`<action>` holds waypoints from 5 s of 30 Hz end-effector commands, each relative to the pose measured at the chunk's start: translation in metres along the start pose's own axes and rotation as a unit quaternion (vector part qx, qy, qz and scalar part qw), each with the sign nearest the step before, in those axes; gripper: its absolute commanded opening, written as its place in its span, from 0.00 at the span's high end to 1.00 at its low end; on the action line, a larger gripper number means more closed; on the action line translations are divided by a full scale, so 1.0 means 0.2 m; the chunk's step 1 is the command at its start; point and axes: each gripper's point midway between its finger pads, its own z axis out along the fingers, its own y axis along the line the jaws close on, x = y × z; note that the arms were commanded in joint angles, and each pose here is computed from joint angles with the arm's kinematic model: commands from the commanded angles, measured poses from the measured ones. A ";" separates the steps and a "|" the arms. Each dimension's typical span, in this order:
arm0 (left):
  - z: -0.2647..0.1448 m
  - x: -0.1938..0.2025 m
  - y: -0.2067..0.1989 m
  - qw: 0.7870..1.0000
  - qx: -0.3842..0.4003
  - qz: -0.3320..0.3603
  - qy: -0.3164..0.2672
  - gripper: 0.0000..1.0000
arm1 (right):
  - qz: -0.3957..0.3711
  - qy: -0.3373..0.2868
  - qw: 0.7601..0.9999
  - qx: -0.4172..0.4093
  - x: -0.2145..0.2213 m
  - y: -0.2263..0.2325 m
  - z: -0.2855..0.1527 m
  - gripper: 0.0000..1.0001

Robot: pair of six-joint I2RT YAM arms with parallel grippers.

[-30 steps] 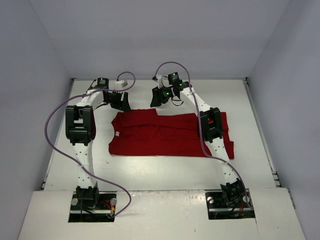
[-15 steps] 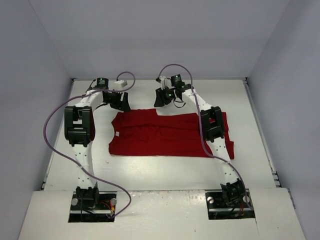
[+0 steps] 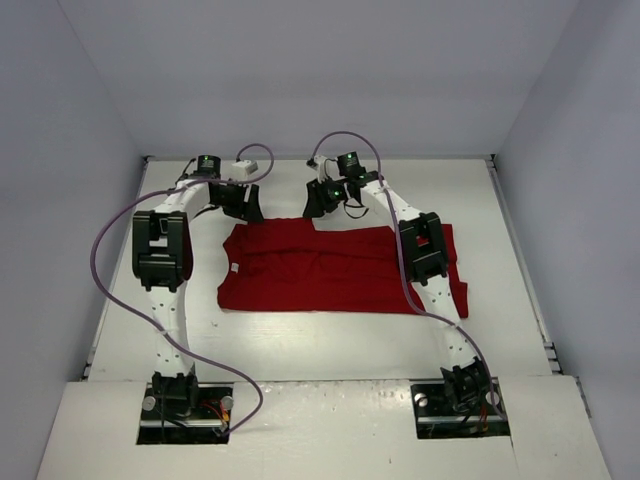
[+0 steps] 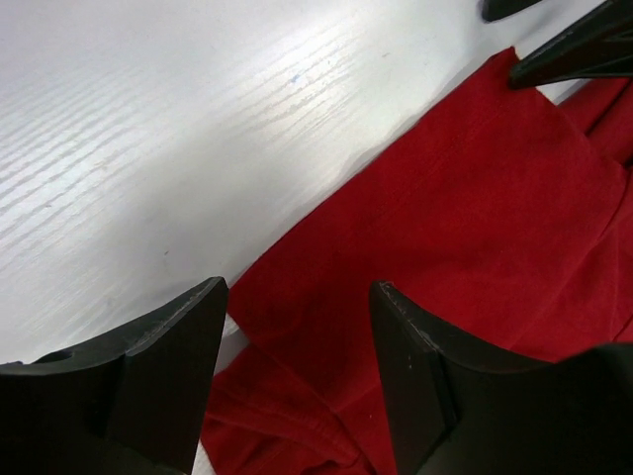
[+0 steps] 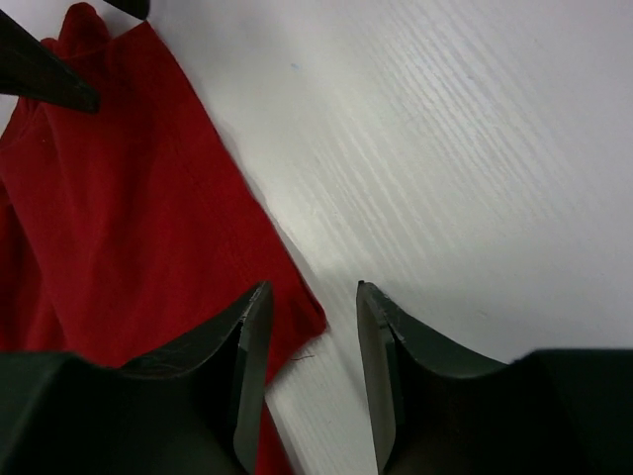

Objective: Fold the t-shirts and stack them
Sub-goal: Fold the other side of the tshirt into a rectangle, then rotate the tshirt 70 degrees

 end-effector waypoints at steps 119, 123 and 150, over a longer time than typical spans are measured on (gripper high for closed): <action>0.08 -0.31 0.00 0.972 -0.232 -0.009 0.012 0.86 | -0.054 0.340 0.933 0.103 1.04 0.26 -1.19 1.00; 0.23 -0.49 -0.11 0.987 -0.148 0.058 -0.019 0.86 | -0.083 0.336 0.937 0.048 1.00 0.48 -1.04 1.00; -0.13 -1.00 -0.49 0.976 -0.029 0.061 -0.208 0.55 | -0.151 0.171 0.973 -0.040 0.45 1.10 -0.97 0.83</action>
